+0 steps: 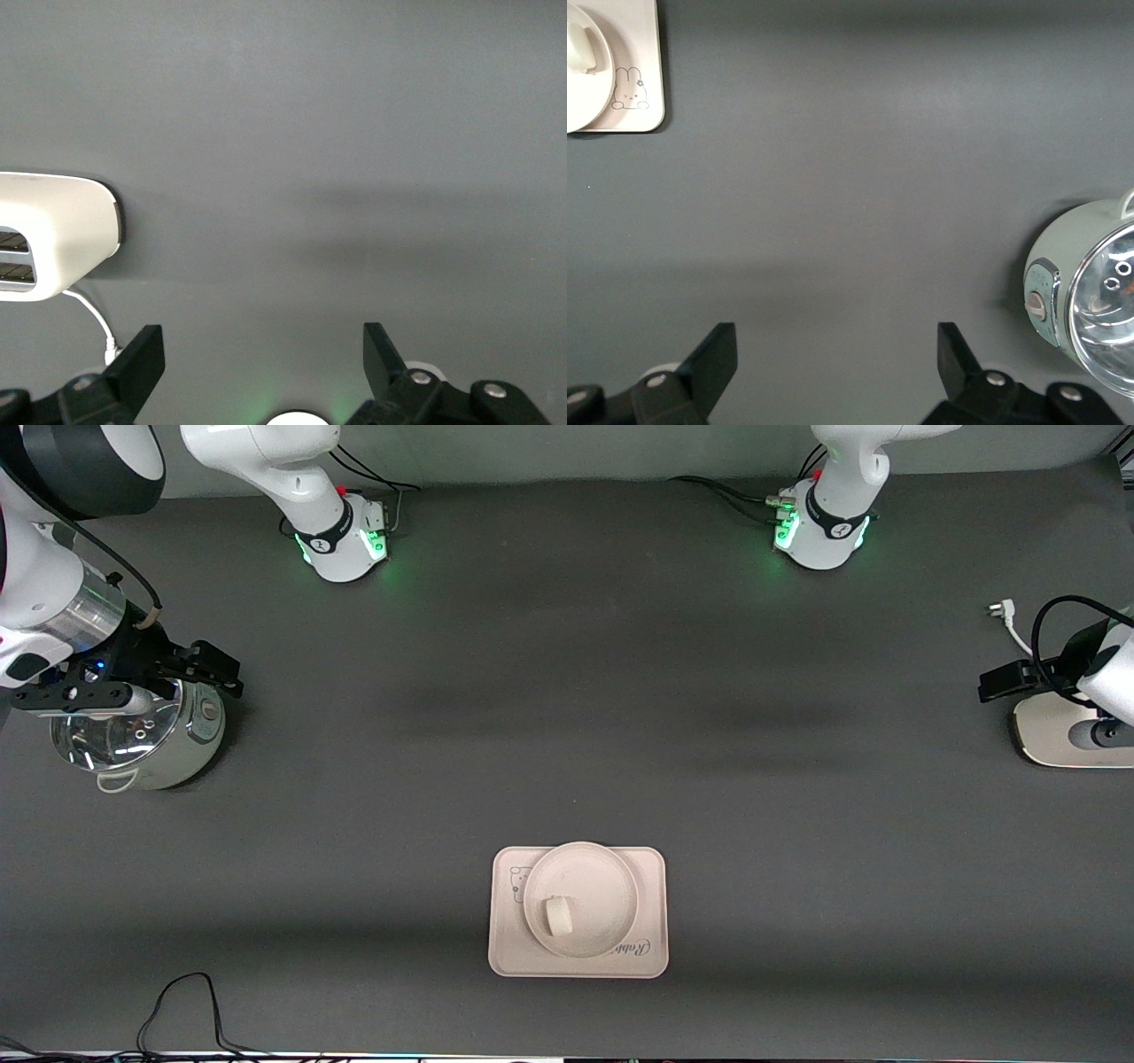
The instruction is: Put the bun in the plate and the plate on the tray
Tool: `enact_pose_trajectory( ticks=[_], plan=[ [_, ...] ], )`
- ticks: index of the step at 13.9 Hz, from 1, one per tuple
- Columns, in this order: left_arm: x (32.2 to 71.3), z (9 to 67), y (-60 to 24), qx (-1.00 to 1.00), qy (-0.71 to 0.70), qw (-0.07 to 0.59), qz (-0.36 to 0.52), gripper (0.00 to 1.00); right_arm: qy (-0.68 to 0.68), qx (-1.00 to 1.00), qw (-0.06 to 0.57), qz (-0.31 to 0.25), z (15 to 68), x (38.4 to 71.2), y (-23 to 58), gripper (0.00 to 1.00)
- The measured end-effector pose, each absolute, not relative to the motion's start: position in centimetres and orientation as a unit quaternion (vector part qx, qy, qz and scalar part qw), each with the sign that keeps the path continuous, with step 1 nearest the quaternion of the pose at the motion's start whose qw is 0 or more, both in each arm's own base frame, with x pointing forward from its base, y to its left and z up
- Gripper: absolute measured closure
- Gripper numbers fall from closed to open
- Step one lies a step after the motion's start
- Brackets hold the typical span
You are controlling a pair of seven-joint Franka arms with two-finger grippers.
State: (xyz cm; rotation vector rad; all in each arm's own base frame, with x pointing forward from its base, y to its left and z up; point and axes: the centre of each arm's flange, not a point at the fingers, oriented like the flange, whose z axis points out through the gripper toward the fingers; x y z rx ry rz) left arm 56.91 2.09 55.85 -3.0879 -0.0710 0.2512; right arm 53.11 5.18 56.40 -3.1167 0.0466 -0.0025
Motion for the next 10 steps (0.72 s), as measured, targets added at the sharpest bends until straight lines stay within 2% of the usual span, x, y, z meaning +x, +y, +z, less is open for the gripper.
enact_pose_trajectory(
  ticks=[10],
  plan=[
    [56.71,56.39,1.9,-0.996,-0.022,0.02,0.079,0.0,0.015,-1.0,0.012,0.001,56.13,53.26,5.2,0.0]
  ],
)
